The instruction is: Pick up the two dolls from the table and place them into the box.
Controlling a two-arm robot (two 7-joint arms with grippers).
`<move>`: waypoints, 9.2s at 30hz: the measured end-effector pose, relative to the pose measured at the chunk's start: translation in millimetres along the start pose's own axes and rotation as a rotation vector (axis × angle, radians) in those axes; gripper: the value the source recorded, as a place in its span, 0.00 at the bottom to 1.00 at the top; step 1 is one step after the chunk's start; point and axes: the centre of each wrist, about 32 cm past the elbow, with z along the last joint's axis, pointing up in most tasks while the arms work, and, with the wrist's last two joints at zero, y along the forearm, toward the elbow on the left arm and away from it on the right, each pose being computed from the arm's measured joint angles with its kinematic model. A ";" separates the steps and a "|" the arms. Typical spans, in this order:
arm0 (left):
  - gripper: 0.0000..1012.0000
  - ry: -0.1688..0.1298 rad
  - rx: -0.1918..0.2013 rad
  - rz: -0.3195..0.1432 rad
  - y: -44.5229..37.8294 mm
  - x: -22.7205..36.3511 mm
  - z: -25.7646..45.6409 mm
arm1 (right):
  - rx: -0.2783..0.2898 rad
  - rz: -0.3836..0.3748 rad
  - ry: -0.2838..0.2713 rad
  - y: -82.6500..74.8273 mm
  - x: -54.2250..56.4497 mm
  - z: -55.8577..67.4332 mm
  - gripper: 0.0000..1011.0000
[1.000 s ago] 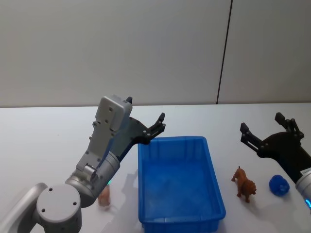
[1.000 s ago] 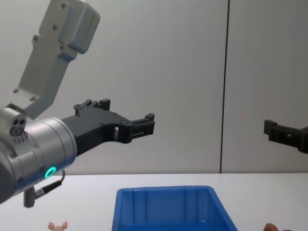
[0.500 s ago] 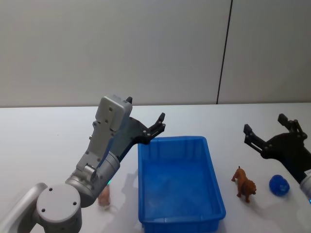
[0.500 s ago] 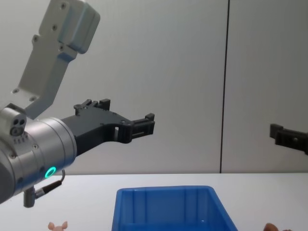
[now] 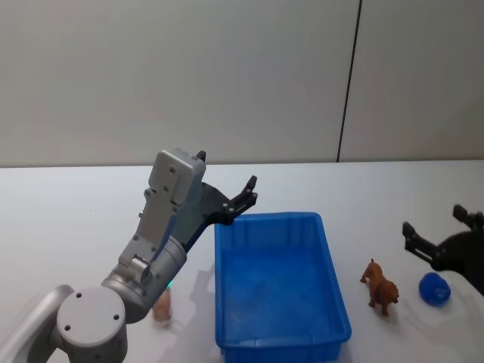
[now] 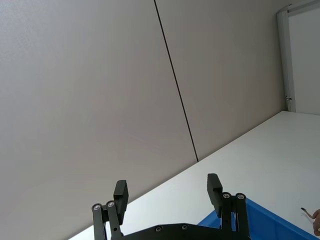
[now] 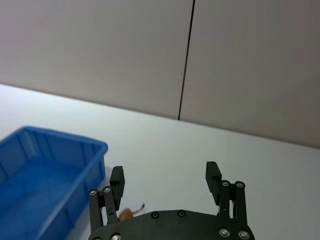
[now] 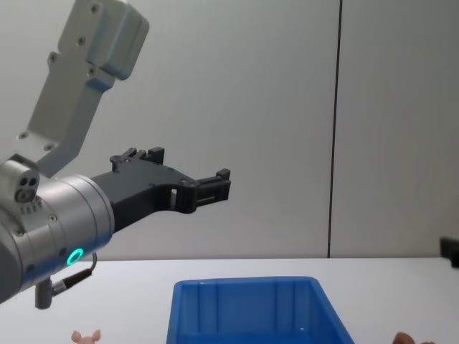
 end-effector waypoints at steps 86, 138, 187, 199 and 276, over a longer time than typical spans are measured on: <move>0.99 0.000 0.000 0.000 0.0 0.0 0.0 | -0.064 0.221 -0.060 39.8 14.3 -11.0 0.31; 0.99 0.000 0.000 0.000 0.0 0.0 0.0 | -0.095 0.432 -0.030 63.4 -22.3 10.7 0.99; 0.99 0.000 0.000 0.000 0.0 0.0 0.0 | -0.348 0.240 0.040 16.2 6.7 -30.6 0.62; 0.99 0.000 0.000 0.000 0.0 0.0 0.0 | -0.312 0.234 0.037 19.3 6.7 -27.3 0.37; 0.99 -0.002 0.006 0.000 1.3 0.1 -0.1 | -0.081 0.394 0.001 26.3 0.4 9.2 0.99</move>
